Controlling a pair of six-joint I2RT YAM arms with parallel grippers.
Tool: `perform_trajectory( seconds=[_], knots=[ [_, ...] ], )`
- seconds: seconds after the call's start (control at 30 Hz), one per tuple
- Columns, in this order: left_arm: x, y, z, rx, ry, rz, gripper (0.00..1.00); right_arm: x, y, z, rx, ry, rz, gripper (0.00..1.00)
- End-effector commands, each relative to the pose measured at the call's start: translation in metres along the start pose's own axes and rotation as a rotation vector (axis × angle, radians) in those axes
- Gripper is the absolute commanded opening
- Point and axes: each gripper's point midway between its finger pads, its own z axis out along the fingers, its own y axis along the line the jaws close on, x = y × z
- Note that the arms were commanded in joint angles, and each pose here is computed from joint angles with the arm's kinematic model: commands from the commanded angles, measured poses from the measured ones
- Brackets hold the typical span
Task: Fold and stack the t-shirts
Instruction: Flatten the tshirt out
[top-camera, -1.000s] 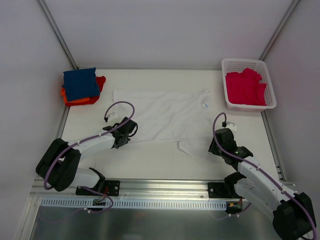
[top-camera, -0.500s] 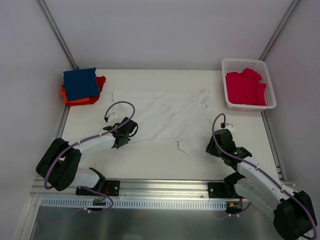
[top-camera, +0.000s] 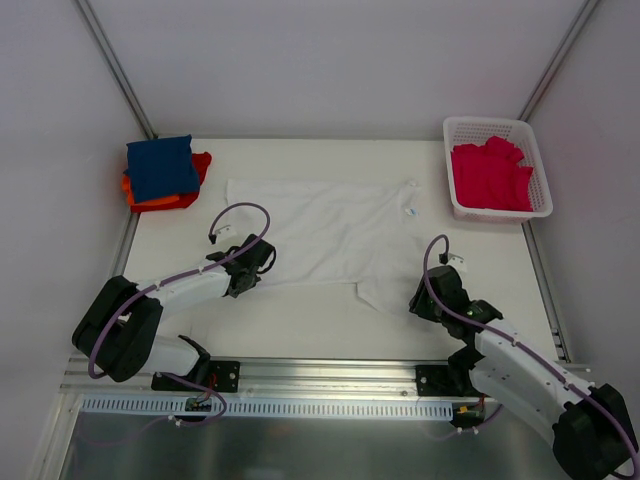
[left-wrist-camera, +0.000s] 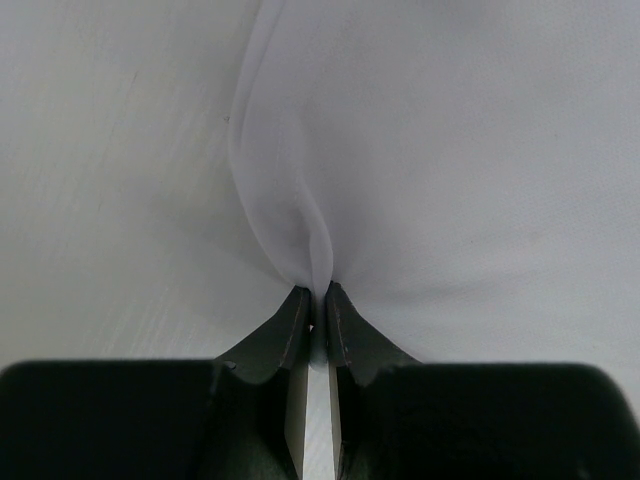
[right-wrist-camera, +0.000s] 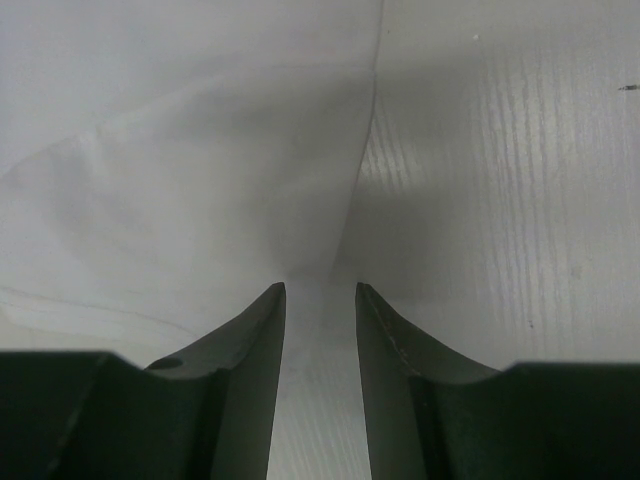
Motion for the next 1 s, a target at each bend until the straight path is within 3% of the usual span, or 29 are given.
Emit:
perform_trajectory(
  seconds=[0.0,0.37,0.6,0.73,0.97],
  knots=[
    [0.008,0.012,0.0,-0.037,0.014,0.037,0.0,-0.001,-0.001,-0.003,0.01,-0.013,0.024,0.38],
    [0.008,0.012,0.0,-0.034,0.014,0.04,0.0,0.003,0.006,0.012,0.004,0.007,0.018,0.36],
    [0.008,0.013,0.0,-0.034,0.017,0.039,0.0,0.001,0.013,0.018,-0.013,0.011,0.014,0.25],
    [0.008,0.012,0.0,-0.033,0.018,0.04,0.0,0.001,0.015,0.017,-0.022,0.015,0.014,0.01],
    [0.001,0.002,-0.006,0.002,0.012,0.04,0.0,-0.018,0.024,0.007,-0.043,-0.034,-0.012,0.0]
  ],
)
